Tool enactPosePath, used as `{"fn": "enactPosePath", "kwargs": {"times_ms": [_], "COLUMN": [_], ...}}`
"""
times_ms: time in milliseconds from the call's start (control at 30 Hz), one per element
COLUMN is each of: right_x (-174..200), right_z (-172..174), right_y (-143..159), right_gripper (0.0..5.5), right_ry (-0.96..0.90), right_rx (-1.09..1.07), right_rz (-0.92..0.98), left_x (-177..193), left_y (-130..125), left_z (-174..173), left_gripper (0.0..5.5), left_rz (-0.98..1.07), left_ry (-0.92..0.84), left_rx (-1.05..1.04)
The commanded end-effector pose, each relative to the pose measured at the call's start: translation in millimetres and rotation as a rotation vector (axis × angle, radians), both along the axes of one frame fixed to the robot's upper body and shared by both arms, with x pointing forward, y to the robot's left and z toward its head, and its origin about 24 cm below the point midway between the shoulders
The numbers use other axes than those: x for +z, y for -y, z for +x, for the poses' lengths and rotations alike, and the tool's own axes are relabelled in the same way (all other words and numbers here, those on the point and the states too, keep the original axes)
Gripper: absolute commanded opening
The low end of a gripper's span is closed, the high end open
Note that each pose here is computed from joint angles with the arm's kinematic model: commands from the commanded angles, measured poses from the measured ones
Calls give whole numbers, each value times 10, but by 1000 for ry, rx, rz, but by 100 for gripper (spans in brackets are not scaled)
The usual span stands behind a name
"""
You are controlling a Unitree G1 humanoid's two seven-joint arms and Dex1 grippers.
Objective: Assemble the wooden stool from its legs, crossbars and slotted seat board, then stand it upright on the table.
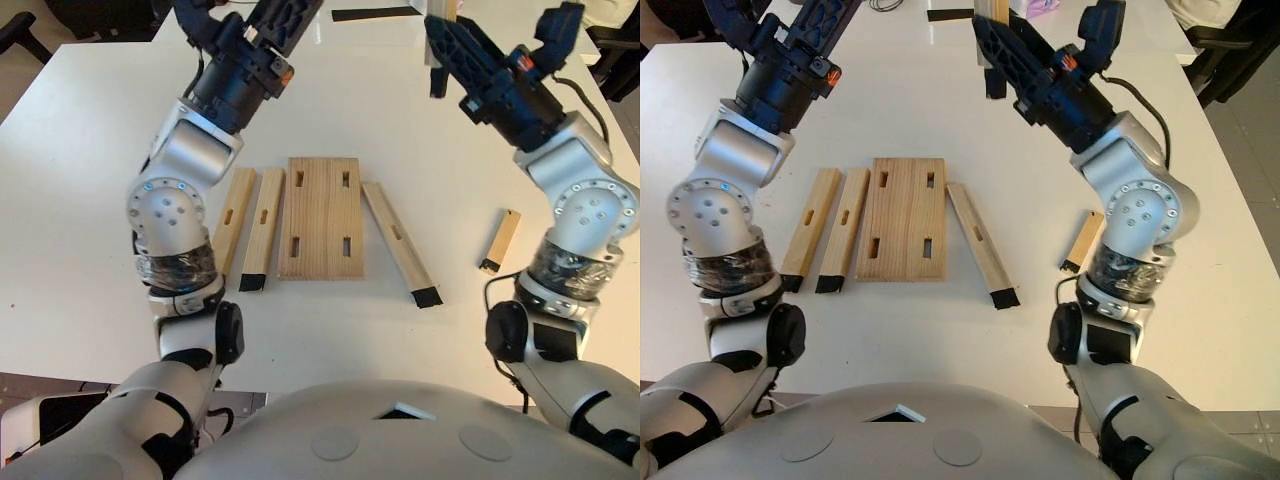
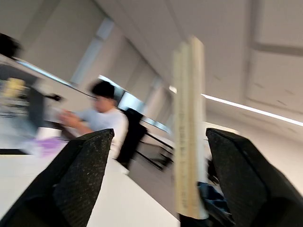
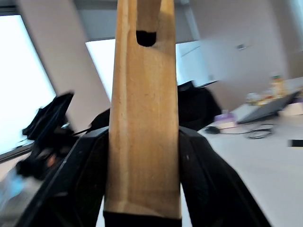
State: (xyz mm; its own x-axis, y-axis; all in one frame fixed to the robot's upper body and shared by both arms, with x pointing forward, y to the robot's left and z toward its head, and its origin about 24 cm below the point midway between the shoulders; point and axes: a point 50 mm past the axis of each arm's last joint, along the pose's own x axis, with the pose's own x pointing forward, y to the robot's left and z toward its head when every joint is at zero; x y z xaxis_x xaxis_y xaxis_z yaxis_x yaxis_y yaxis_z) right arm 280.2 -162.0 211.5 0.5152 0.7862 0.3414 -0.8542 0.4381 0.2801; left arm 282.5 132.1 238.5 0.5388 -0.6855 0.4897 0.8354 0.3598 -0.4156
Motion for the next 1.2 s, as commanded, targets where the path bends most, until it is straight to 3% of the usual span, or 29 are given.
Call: {"fn": "enactPosePath", "kwargs": {"times_ms": [33,167,367,1200], "right_x": [199,259,289,84], "right_z": [-32,-115,-147,-175], "right_y": [40,145,98,86], "right_gripper": [206,206,206,206], "right_ry": [78,133,184,198], "right_rx": [172,269,374,509], "right_rz": [-65,-162,-232,-445], "left_x": [158,209,236,239], "left_y": [-34,-36,-75,-104], "left_z": [-173,-318,-342,-276], "left_gripper": [357,357,357,357], "left_rz": [62,139,201,242], "left_ry": [107,174,163,201], "left_rx": [-161,-316,-388,-428]}}
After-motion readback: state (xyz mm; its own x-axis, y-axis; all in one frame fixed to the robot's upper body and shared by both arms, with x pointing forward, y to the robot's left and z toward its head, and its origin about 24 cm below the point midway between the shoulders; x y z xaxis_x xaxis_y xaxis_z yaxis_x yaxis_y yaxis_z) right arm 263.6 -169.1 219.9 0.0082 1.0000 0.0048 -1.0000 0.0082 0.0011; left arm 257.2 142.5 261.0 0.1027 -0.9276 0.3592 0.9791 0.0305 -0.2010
